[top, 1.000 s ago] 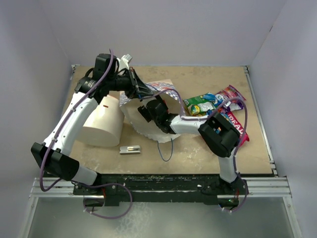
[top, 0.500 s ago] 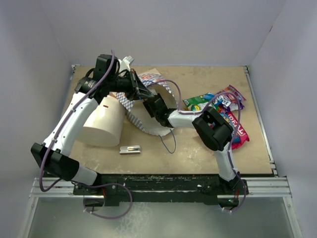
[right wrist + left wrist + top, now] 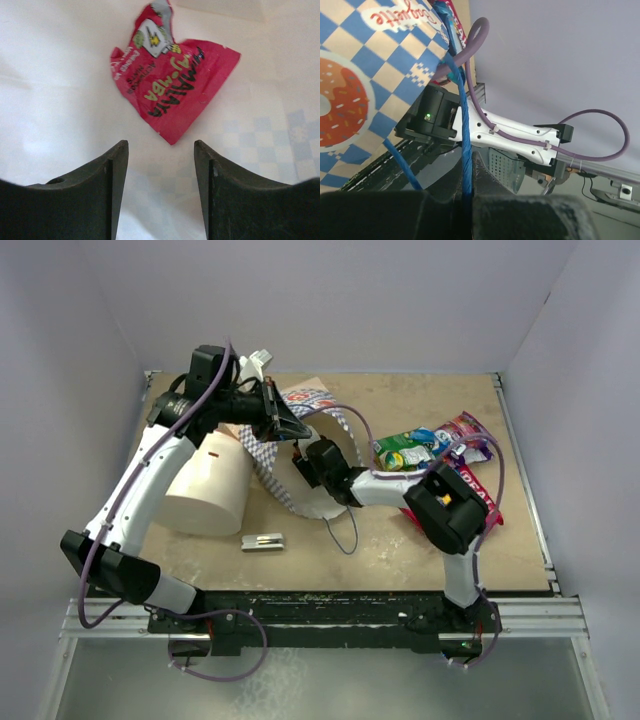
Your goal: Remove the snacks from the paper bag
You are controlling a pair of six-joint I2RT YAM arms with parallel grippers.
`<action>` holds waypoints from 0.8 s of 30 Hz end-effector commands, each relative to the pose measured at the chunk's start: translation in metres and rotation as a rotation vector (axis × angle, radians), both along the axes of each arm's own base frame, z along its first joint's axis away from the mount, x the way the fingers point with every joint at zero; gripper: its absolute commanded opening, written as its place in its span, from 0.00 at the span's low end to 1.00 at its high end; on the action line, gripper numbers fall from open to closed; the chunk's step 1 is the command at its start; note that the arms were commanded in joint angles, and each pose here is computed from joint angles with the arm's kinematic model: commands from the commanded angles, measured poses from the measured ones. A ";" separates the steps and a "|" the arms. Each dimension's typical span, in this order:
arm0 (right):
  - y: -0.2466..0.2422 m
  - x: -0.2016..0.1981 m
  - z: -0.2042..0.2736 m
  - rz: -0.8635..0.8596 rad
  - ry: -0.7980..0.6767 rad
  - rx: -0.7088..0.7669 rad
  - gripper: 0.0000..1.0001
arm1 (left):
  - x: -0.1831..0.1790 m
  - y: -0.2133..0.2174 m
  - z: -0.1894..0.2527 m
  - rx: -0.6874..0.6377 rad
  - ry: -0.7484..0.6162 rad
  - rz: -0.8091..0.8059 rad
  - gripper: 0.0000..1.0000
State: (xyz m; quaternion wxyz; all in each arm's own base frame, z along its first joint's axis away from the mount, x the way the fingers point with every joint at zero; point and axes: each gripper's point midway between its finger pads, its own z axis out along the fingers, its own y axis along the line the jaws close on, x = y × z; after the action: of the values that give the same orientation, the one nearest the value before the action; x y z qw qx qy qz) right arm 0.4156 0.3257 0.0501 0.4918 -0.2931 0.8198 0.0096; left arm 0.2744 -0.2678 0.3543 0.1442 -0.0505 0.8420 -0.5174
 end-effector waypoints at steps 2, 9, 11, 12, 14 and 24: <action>0.006 -0.048 0.055 0.157 -0.103 0.039 0.60 | -0.021 -0.006 0.041 -0.074 -0.090 -0.124 0.00; -0.003 -0.108 0.057 0.275 -0.104 0.088 0.64 | -0.026 -0.013 0.051 -0.127 -0.103 -0.178 0.00; -0.004 -0.116 0.061 0.304 -0.124 0.104 0.65 | -0.028 -0.015 0.052 -0.130 -0.104 -0.188 0.00; -0.003 -0.119 0.063 0.329 -0.142 0.108 0.66 | -0.029 -0.016 0.052 -0.132 -0.102 -0.192 0.00; 0.003 -0.123 0.067 0.395 -0.178 0.113 0.66 | -0.030 -0.018 0.053 -0.139 -0.100 -0.195 0.00; 0.026 -0.124 0.070 0.376 -0.203 0.147 0.67 | -0.021 -0.026 0.055 -0.177 -0.085 -0.186 0.00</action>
State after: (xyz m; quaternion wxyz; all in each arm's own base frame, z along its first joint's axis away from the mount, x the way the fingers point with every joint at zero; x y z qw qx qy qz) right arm 0.2882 0.3332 0.0859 0.5335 -0.4381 0.7165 0.1003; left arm 0.2498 -0.2891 0.3970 0.1138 0.0219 0.8034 -0.5840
